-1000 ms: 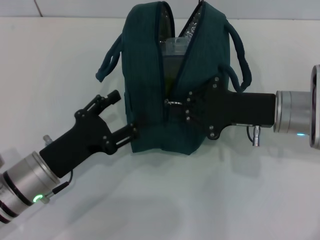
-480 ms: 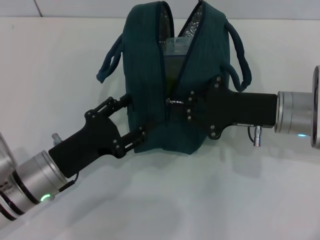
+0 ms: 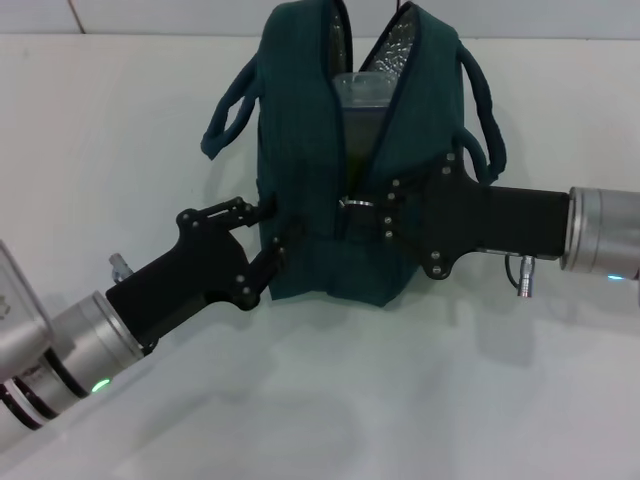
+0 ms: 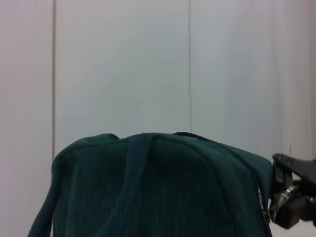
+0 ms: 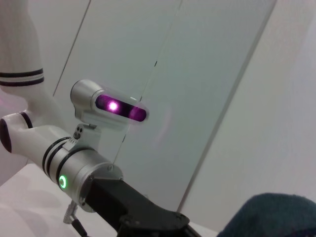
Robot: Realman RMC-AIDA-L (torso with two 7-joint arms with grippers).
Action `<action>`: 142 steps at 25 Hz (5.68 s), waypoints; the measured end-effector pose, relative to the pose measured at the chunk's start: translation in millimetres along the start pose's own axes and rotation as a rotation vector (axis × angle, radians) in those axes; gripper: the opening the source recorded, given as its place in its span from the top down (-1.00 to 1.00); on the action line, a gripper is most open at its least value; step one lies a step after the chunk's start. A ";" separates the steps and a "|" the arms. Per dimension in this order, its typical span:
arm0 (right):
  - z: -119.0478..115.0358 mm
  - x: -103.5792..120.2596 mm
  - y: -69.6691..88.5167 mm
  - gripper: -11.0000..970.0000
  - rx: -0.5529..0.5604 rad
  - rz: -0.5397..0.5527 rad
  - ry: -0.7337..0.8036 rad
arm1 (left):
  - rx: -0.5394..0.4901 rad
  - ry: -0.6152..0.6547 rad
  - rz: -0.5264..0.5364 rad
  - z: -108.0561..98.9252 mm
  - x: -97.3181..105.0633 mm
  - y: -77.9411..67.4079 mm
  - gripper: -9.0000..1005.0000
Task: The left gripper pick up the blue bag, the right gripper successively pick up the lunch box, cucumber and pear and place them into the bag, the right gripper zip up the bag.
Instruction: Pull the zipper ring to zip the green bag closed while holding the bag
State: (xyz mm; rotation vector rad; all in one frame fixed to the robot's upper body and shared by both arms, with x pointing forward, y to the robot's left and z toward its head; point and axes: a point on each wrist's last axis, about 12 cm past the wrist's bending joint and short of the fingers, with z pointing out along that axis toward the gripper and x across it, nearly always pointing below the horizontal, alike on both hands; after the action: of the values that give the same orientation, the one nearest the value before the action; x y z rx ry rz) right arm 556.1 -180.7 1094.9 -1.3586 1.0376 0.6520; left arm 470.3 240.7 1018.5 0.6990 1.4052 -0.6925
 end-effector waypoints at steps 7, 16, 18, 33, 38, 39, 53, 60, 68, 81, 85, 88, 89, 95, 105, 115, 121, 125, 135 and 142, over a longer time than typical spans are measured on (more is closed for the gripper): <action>-4.2 -2.6 -0.5 0.94 0.034 -0.016 -0.013 | 0.018 0.014 0.036 6.9 -0.2 1.7 0.56; -7.6 -7.0 -8.9 0.94 0.133 -0.039 -0.059 | 0.058 0.048 0.065 11.8 1.5 1.9 0.84; -8.3 -7.8 -10.3 0.94 0.151 -0.039 -0.068 | 0.065 0.061 0.070 12.1 2.3 2.5 0.84; -15.2 -15.3 -19.1 0.94 0.359 -0.198 -0.136 | 0.027 0.077 0.062 -2.2 6.5 2.4 0.84; -18.3 -15.1 -8.8 0.94 0.359 -0.232 -0.150 | -0.005 0.069 0.056 -8.2 5.8 5.5 0.85; -18.2 -15.6 -4.0 0.94 0.346 -0.244 -0.159 | -0.028 0.057 0.051 -10.3 4.8 7.4 0.85; -5.4 -17.7 17.8 0.94 0.322 -0.264 -0.186 | -0.122 -0.008 0.026 -18.5 0.3 10.7 0.85; -4.3 -17.2 15.0 0.94 0.338 -0.253 -0.178 | -0.127 -0.012 0.015 -17.9 1.7 7.4 0.85; -4.6 -16.4 13.7 0.94 0.351 -0.247 -0.171 | -0.115 -0.098 -0.020 -18.8 -7.0 3.8 0.30; -4.3 -16.4 17.0 0.94 0.340 -0.247 -0.176 | -0.041 -0.168 -0.076 3.7 -19.0 5.7 -0.57; -4.8 -16.0 16.9 0.94 0.342 -0.247 -0.175 | -0.030 -0.171 -0.075 8.1 -20.4 6.4 -0.72; -5.9 -15.7 16.7 0.94 0.348 -0.247 -0.173 | -0.030 -0.176 -0.073 8.3 -21.1 6.7 -0.77; -6.1 -15.7 16.7 0.94 0.348 -0.247 -0.173 | -0.029 -0.177 -0.072 8.5 -21.3 6.8 -0.77; -6.6 -14.9 17.1 0.94 0.351 -0.267 -0.166 | -0.031 -0.177 -0.071 9.1 -21.5 7.3 -0.77; -5.9 -15.1 17.5 0.94 0.347 -0.270 -0.167 | -0.039 -0.170 -0.053 7.3 -21.2 9.3 -0.01; -6.7 -14.5 17.5 0.94 0.356 -0.265 -0.163 | -0.044 -0.164 0.001 5.1 -19.6 7.2 0.44; -7.4 -14.7 14.8 0.94 0.378 -0.258 -0.165 | 0.028 -0.142 0.027 9.9 -19.4 3.5 0.85; -8.8 -15.3 11.4 0.94 0.409 -0.244 -0.169 | 0.059 -0.132 0.062 11.6 -19.1 1.4 0.87; -18.0 -11.1 1.7 0.94 0.522 -0.190 -0.159 | 0.051 -0.117 0.078 9.8 -18.4 4.9 0.87; -25.2 -4.9 -3.2 0.94 0.588 -0.157 -0.126 | -0.032 -0.108 0.095 -5.6 -17.1 12.9 0.89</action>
State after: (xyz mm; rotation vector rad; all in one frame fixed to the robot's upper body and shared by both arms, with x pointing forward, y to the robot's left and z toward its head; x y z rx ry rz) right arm 551.4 -204.7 1103.2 -0.8597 0.9143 0.2748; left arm 476.1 253.5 1035.7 0.6886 1.2736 -0.6233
